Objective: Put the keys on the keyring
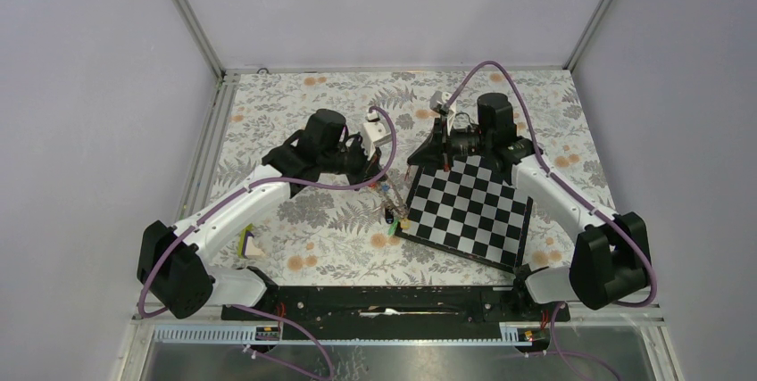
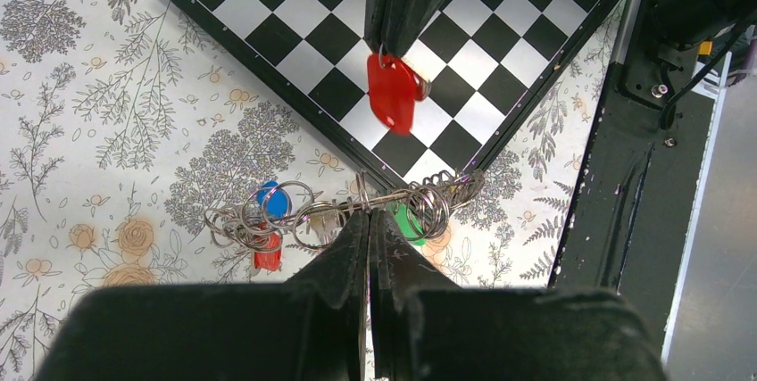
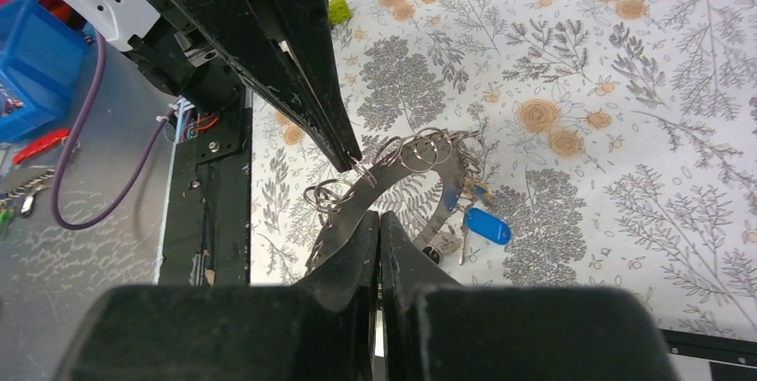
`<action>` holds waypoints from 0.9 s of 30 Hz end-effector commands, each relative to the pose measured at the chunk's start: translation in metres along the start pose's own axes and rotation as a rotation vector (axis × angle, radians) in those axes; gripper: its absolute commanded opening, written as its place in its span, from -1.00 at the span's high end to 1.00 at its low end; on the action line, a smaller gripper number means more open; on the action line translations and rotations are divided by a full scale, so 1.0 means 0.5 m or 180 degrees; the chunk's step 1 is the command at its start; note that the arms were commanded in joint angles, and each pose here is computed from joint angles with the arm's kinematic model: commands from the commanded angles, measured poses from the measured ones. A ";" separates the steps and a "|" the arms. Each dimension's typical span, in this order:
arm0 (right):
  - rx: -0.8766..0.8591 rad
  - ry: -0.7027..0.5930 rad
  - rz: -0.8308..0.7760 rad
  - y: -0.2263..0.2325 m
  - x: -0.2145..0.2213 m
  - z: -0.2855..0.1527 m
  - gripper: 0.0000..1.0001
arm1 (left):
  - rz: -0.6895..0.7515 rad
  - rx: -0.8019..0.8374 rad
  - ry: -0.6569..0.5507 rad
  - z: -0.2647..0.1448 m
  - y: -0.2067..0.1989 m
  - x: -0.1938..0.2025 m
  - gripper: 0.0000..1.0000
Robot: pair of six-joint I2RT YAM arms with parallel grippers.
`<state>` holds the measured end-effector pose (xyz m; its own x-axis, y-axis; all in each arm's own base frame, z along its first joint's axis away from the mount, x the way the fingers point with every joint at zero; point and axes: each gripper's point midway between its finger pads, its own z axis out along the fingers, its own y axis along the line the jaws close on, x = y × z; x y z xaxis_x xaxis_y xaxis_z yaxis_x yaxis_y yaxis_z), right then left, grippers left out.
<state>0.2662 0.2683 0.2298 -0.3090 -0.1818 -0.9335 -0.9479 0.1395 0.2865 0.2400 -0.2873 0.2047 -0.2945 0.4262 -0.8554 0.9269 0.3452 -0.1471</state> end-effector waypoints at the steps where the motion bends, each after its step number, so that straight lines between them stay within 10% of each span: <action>1: -0.0169 -0.0220 0.0056 0.014 -0.026 0.011 1.00 | 0.0212 0.0059 -0.0469 -0.021 -0.014 -0.095 1.00; 27: -0.0462 -0.0228 0.0406 0.031 -0.002 0.048 1.00 | 0.0123 0.0107 -0.0508 -0.012 -0.018 -0.089 1.00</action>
<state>0.2559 0.2896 0.2208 -0.4625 -0.1140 -0.8792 -0.8866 0.0548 0.4593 0.2417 -0.2948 0.2148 -0.3036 0.3776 -0.8747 0.9235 0.3427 -0.1726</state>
